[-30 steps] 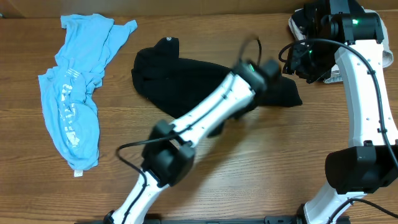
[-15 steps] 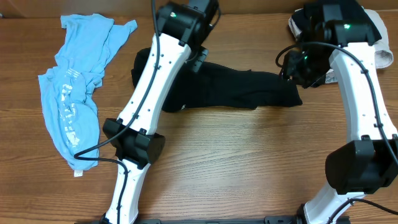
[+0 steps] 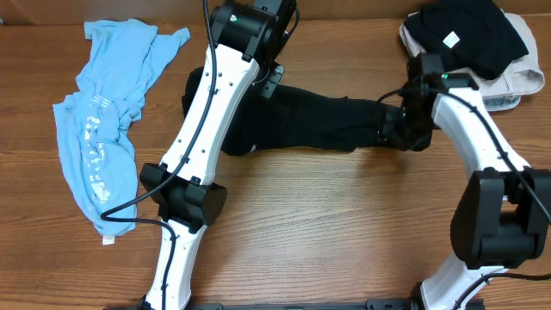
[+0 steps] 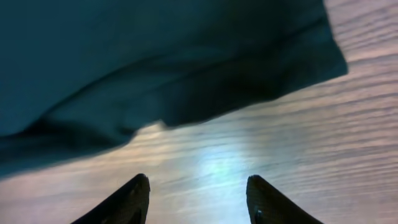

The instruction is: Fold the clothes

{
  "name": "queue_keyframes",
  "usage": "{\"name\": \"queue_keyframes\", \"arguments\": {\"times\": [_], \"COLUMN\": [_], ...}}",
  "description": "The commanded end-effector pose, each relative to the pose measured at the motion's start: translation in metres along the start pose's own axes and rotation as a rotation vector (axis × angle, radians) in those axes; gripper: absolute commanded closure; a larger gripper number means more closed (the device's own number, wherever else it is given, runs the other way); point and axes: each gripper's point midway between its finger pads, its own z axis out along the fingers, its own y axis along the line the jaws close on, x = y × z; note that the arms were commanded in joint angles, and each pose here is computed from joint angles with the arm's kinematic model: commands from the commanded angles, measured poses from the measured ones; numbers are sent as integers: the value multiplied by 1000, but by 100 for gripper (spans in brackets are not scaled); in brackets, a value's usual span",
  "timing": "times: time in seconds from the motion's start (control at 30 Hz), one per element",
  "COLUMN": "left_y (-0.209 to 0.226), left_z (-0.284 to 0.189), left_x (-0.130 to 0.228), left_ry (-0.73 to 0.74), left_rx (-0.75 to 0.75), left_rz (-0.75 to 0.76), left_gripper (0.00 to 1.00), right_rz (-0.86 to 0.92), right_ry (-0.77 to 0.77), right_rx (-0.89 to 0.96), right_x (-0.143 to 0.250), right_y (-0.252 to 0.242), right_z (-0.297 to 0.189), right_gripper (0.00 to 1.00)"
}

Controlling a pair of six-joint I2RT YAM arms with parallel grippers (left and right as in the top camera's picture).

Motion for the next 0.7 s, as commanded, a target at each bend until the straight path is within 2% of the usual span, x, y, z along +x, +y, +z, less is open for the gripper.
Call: {"name": "queue_keyframes", "arguments": {"times": [0.0, 0.4, 0.67], "left_y": [6, 10, 11], "left_z": [-9, -9, -9], "left_x": [-2, -2, -4], "left_ry": [-26, -26, -35], "left_rx": [-15, -39, -42], "left_rz": [-28, -29, -32], "left_gripper": [96, 96, 96], "right_rz": [131, 262, 269], "right_ry": [-84, -256, -274], "right_rx": [100, 100, 49], "right_x": [-6, -40, -48], "right_y": [-25, -56, -52], "right_z": [10, 29, 29], "right_gripper": [46, 45, 41]}}
